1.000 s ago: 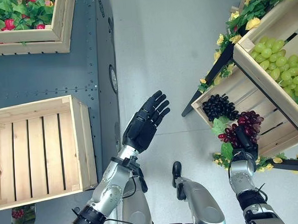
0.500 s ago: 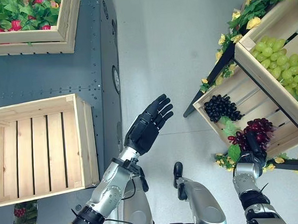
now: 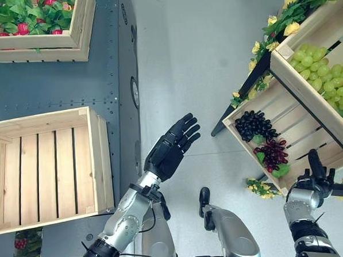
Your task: Pick up the fruits from the basket on one side to the basket on the other side
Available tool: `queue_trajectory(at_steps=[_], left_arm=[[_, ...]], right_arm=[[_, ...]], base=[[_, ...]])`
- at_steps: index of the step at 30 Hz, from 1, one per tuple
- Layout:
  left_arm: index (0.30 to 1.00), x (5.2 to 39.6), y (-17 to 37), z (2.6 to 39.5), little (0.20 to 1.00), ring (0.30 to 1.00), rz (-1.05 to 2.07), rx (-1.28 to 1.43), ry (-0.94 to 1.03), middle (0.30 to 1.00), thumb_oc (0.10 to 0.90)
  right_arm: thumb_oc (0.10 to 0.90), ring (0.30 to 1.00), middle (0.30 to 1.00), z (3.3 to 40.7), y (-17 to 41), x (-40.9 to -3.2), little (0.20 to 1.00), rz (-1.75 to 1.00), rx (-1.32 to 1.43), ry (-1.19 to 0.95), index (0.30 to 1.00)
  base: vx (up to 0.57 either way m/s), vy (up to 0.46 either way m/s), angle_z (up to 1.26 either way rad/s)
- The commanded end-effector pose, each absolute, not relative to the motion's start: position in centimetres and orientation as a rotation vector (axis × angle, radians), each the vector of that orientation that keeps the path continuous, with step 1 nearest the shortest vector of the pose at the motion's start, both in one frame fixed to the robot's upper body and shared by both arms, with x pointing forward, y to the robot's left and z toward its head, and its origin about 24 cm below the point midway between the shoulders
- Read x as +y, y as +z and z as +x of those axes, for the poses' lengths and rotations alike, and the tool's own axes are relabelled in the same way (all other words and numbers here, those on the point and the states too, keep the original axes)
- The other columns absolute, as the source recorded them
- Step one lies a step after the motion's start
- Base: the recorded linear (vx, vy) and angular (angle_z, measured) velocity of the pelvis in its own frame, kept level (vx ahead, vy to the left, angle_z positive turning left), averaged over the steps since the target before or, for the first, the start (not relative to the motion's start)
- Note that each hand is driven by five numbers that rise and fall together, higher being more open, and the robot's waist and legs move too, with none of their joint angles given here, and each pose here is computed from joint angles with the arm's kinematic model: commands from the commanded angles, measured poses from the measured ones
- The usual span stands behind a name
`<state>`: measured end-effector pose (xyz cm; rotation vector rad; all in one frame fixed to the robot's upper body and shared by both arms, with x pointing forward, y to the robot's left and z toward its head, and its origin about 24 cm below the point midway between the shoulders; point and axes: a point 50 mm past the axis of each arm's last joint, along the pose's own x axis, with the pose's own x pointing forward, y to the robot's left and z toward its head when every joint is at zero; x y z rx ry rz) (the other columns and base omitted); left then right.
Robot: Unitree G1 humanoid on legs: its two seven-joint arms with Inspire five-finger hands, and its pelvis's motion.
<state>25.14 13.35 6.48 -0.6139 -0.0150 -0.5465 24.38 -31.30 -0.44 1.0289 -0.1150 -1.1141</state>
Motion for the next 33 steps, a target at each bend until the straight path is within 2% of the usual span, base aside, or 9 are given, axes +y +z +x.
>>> queue_trajectory(at_steps=[1,8,13,15,17,23,27,33], left_arm=[[0.900,12.3,9.1,24.0,0.900,0.900,-0.624,-0.154,-0.686,0.900,0.800],[0.900,12.4,8.6,23.7,0.900,0.900,-0.634,-0.145,-0.686,0.900,0.800],[0.900,12.5,7.8,23.2,0.900,0.900,-0.649,-0.134,-0.645,0.900,0.800],[0.900,12.9,7.1,22.8,0.900,0.900,-0.652,-0.121,-0.601,0.900,0.800],[0.900,13.1,6.8,22.6,0.900,0.900,-0.641,-0.114,-0.589,0.900,0.800],[0.900,14.2,4.3,21.4,0.900,0.900,-0.654,-0.034,-0.501,0.900,0.800],[0.900,14.8,2.7,20.9,0.900,0.900,-0.670,0.011,-0.435,0.900,0.800],[0.900,15.8,0.8,20.5,0.900,0.900,-0.611,0.069,-0.359,0.900,0.800]], right_arm=[[0.800,0.900,0.900,23.0,4.2,-35.4,0.900,0.929,-0.367,-1.129,0.900],[0.800,0.900,0.900,23.2,4.2,-35.1,0.900,0.854,-0.328,-1.050,0.900],[0.800,0.900,0.900,24.6,4.4,-32.1,0.900,0.749,-0.270,-0.788,0.900],[0.800,0.900,0.900,25.1,4.2,-29.7,0.900,0.730,-0.229,-0.605,0.900],[0.800,0.900,0.900,24.9,4.0,-28.9,0.900,0.722,-0.217,-0.553,0.900],[0.800,0.900,0.900,24.2,2.0,-23.5,0.900,0.728,-0.089,-0.189,0.900],[0.800,0.900,0.900,23.6,1.2,-21.7,0.900,0.673,-0.034,-0.087,0.900],[0.800,0.900,0.900,22.8,-0.7,-20.3,0.900,0.656,0.056,-0.055,0.900]], base=[[0.00,0.000,0.00],[0.01,0.016,0.00],[0.06,0.108,0.01],[0.08,0.158,-0.06],[0.07,0.123,-0.12],[0.04,0.194,-0.03],[-0.04,0.211,0.07],[-0.11,0.170,0.14]])
